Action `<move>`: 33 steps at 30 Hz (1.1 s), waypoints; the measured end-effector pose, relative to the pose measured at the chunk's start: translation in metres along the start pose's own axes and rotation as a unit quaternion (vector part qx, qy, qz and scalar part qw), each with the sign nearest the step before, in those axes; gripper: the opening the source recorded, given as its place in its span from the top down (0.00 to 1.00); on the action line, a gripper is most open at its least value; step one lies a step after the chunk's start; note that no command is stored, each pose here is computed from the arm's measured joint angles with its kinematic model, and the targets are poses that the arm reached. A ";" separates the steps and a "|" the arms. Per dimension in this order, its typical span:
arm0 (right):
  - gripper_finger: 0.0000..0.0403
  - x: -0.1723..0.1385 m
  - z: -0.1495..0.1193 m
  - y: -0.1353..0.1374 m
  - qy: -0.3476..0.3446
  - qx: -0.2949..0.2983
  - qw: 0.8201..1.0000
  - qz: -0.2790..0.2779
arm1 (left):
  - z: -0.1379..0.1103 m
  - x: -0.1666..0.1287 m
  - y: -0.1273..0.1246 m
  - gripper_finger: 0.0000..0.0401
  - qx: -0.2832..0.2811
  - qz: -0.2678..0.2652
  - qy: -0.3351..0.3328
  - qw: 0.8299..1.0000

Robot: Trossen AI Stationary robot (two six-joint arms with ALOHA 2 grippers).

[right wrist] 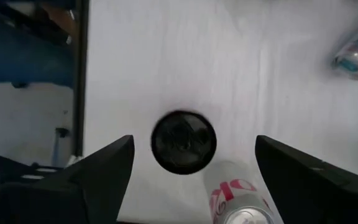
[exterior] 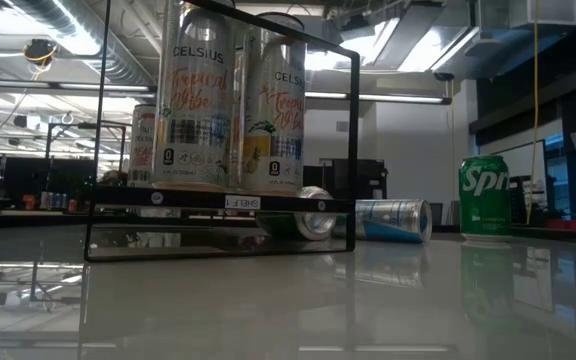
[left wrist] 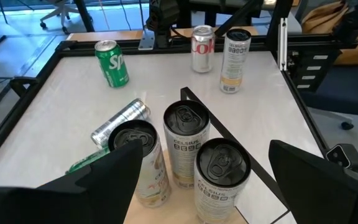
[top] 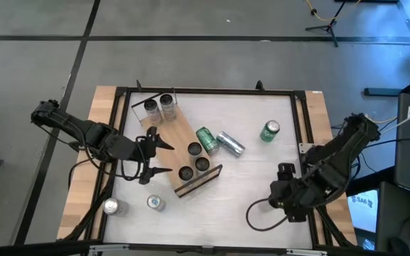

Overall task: Place canned beverage on shelf
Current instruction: Put the white yellow soda can on the shelf aligned with the other white yellow soda cans

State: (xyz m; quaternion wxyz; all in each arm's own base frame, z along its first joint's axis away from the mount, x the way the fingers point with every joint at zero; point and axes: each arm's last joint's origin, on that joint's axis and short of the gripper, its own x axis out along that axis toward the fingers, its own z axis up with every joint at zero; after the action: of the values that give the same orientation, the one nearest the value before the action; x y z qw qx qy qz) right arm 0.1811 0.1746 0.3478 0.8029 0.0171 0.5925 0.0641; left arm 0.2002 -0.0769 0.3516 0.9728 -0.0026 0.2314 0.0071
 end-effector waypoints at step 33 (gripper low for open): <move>0.18 0.070 -0.018 -0.001 0.051 -0.024 0.998 0.030 | 0.000 0.000 0.000 0.16 0.002 0.001 0.000 1.000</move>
State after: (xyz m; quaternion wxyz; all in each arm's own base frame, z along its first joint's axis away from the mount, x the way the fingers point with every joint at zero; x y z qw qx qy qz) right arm 0.1847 0.1818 0.2759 0.7697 0.0120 0.6299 0.1028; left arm 0.2002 -0.0768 0.3516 0.9728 -0.0005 0.2313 0.0079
